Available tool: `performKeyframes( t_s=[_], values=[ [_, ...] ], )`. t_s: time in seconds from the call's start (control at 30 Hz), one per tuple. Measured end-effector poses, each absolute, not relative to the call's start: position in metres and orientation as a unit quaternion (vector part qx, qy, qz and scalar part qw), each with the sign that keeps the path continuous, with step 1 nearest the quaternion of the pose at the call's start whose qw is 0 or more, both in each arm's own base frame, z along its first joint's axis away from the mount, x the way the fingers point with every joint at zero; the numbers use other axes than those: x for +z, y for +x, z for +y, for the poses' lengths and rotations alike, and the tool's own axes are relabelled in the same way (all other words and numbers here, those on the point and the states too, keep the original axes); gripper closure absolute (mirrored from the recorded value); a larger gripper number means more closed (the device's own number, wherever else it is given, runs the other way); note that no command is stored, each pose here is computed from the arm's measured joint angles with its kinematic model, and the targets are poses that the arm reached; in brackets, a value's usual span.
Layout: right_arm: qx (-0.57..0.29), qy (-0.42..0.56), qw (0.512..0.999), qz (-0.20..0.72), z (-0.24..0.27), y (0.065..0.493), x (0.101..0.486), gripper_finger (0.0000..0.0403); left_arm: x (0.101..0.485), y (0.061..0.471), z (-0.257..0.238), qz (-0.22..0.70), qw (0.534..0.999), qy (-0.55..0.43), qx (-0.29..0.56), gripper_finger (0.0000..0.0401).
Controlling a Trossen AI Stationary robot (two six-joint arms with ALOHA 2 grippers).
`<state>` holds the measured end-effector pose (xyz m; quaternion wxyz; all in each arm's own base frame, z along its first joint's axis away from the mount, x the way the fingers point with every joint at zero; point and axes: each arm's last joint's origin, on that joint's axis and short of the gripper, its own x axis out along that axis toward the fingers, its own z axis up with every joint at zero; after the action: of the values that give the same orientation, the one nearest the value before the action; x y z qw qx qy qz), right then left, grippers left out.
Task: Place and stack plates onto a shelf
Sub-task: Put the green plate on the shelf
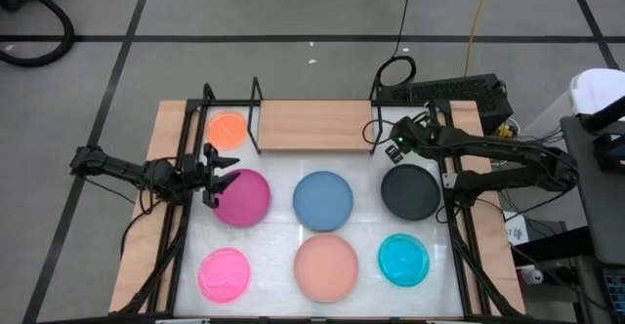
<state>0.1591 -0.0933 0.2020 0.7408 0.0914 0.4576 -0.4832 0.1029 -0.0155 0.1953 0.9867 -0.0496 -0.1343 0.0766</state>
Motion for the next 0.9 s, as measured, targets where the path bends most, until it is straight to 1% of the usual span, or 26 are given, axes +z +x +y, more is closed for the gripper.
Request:
performKeyframes(
  t_s=[0.13,0.3,0.37,0.53,0.63,0.7,0.9],
  values=[
    [-0.492,0.131,0.738,0.443,-0.095,0.148,0.206,0.0284,0.195,0.103,-0.015,-0.134,0.987,-0.049,0.077,0.0199],
    [-0.52,0.153,0.719,0.435,-0.112,0.134,0.2,0.0284,0.195,0.103,-0.016,-0.134,0.987,-0.05,0.076,0.0199],
    [-0.517,0.169,0.723,0.425,-0.123,0.13,0.201,0.0284,0.195,0.103,-0.016,-0.134,0.987,-0.05,0.076,0.0199],
    [-0.468,0.22,0.752,0.409,-0.157,0.121,0.201,0.0284,0.195,0.103,-0.016,-0.134,0.987,-0.05,0.076,0.0199],
    [-0.448,0.235,0.745,0.435,-0.177,0.117,0.205,0.0284,0.195,0.103,-0.016,-0.134,0.987,-0.05,0.076,0.0199],
    [-0.441,0.231,0.732,0.466,-0.191,0.116,0.212,0.0284,0.195,0.103,-0.015,-0.134,0.987,-0.05,0.076,0.0199],
    [-0.397,0.212,0.709,0.543,-0.229,0.122,0.242,0.0284,0.195,0.103,-0.016,-0.134,0.987,-0.05,0.076,0.0199]
  ],
)
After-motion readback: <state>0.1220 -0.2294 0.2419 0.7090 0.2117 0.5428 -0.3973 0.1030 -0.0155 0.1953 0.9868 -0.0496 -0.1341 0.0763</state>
